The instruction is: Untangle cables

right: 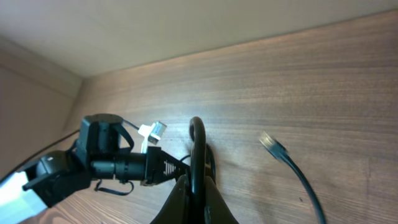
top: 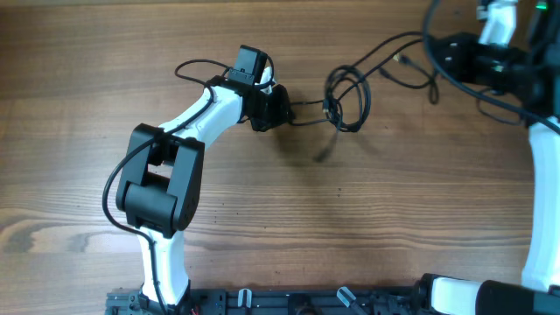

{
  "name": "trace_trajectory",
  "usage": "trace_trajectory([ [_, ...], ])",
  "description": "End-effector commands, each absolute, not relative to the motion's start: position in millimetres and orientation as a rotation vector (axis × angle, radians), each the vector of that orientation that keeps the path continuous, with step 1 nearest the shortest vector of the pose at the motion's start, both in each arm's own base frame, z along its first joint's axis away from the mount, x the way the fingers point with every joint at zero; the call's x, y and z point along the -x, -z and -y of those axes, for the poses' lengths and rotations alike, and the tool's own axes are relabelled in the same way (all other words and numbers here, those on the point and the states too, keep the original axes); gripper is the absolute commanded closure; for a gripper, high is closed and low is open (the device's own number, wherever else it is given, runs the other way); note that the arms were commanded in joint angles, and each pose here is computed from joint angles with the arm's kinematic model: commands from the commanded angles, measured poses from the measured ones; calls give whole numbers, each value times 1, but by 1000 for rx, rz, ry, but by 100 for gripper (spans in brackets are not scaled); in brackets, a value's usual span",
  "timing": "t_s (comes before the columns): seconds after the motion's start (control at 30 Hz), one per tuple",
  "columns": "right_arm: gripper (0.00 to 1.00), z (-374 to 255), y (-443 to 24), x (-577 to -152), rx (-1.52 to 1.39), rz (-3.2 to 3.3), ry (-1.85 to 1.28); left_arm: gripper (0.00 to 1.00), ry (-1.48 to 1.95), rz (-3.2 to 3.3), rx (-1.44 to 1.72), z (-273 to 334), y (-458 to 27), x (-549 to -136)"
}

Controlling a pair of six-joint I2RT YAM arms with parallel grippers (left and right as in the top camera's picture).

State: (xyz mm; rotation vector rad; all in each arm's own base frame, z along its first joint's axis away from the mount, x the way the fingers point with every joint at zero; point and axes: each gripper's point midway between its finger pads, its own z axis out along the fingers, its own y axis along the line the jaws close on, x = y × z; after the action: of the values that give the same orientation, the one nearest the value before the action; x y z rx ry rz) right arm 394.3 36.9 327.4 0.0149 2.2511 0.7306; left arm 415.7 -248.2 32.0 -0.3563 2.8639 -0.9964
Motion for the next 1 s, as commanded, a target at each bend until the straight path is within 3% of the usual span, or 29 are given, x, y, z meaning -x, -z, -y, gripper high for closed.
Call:
trace_trajectory([
  [0.0,96,-6,-349,-387,-88,-2188,-732,96,926,-2875,315,239,-21,-416],
  [0.23,96,90,-295,-389,-562,-2316,-157,96,794,-2873,295,225,-14,-420],
  [0.4,96,29,-242,-396,-341,-2491,-471,96,328,-2806,151,177,-4,-440],
  [0.5,96,-18,-216,-395,-152,-2569,-652,96,336,-2745,53,178,-30,-447],
  [0.67,96,-65,-176,-392,0,-2704,-701,95,403,-2543,11,182,-118,-458],
  [0.8,93,-33,-150,-396,-298,-2798,-440,84,475,-2462,-10,188,-160,-452],
  [0.87,89,-8,-145,-397,-460,-2789,-249,75,530,-2469,-45,200,-161,-446],
  [0.97,86,-1,-144,-397,-480,-2783,-195,73,532,-2486,-63,206,-157,-442],
])
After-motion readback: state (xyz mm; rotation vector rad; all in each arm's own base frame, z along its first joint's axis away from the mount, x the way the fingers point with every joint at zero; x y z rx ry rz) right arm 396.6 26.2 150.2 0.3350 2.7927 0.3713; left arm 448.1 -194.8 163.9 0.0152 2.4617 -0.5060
